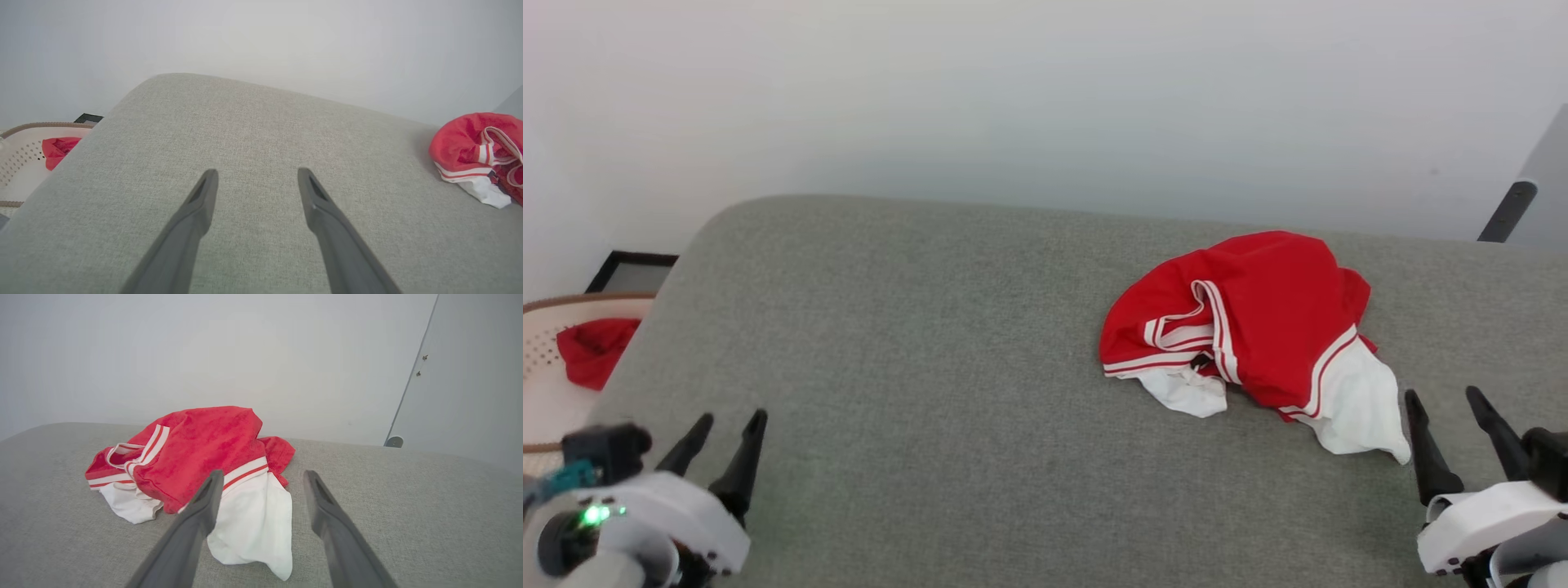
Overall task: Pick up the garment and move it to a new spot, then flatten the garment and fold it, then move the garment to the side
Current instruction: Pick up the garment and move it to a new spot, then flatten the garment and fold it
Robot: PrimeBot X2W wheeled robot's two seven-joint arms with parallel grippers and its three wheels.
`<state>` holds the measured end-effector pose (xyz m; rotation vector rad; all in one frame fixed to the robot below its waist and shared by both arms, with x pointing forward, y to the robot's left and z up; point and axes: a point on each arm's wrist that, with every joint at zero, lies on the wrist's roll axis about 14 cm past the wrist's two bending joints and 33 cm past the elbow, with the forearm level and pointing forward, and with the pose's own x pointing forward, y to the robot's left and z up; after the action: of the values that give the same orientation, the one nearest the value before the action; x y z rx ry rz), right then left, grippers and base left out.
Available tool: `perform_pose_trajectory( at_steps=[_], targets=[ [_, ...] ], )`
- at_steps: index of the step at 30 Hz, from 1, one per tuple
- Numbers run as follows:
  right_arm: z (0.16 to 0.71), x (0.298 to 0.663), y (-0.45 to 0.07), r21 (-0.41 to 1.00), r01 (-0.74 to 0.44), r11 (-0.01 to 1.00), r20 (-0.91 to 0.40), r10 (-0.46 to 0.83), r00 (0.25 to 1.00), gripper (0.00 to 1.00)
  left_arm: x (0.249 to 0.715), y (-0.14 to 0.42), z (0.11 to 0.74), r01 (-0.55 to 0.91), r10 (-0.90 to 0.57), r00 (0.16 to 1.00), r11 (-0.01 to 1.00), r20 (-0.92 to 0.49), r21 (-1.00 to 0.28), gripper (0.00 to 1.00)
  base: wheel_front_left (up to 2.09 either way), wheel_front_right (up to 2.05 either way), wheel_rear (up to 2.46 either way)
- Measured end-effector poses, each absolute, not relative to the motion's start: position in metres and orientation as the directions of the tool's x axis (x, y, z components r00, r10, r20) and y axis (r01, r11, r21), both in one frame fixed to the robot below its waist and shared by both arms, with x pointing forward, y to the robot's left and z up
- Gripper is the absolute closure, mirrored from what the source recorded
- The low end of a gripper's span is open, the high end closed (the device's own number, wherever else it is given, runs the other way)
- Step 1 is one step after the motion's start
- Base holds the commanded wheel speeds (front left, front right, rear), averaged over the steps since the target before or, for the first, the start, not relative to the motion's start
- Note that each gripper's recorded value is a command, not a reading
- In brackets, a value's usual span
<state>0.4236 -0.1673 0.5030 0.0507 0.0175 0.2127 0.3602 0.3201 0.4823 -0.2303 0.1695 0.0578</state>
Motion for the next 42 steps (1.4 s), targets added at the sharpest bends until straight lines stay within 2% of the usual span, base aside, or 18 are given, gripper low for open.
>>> perform_pose_trajectory(
  at_steps=[10,17,42],
  targets=[
    [0.519,0.414,-0.186,0.086,-0.156,0.984,0.033,0.154,0.988,0.0,0.347,0.318,0.514,-0.088,0.087,0.996,0.99,-0.017,-0.114,0.0,0.0,0.0,0.0],
    [0.529,0.411,-0.194,0.122,-0.128,0.984,0.069,0.12,0.99,0.0,0.339,0.313,0.517,-0.082,0.084,0.996,0.993,0.018,-0.084,0.0,0.0,0.0,0.0],
    [0.51,0.405,-0.185,0.142,-0.113,0.983,0.039,0.109,0.993,0.0,0.343,0.298,0.509,-0.061,0.062,0.998,0.996,0.02,-0.06,0.0,0.0,0.0,0.0]
  ],
)
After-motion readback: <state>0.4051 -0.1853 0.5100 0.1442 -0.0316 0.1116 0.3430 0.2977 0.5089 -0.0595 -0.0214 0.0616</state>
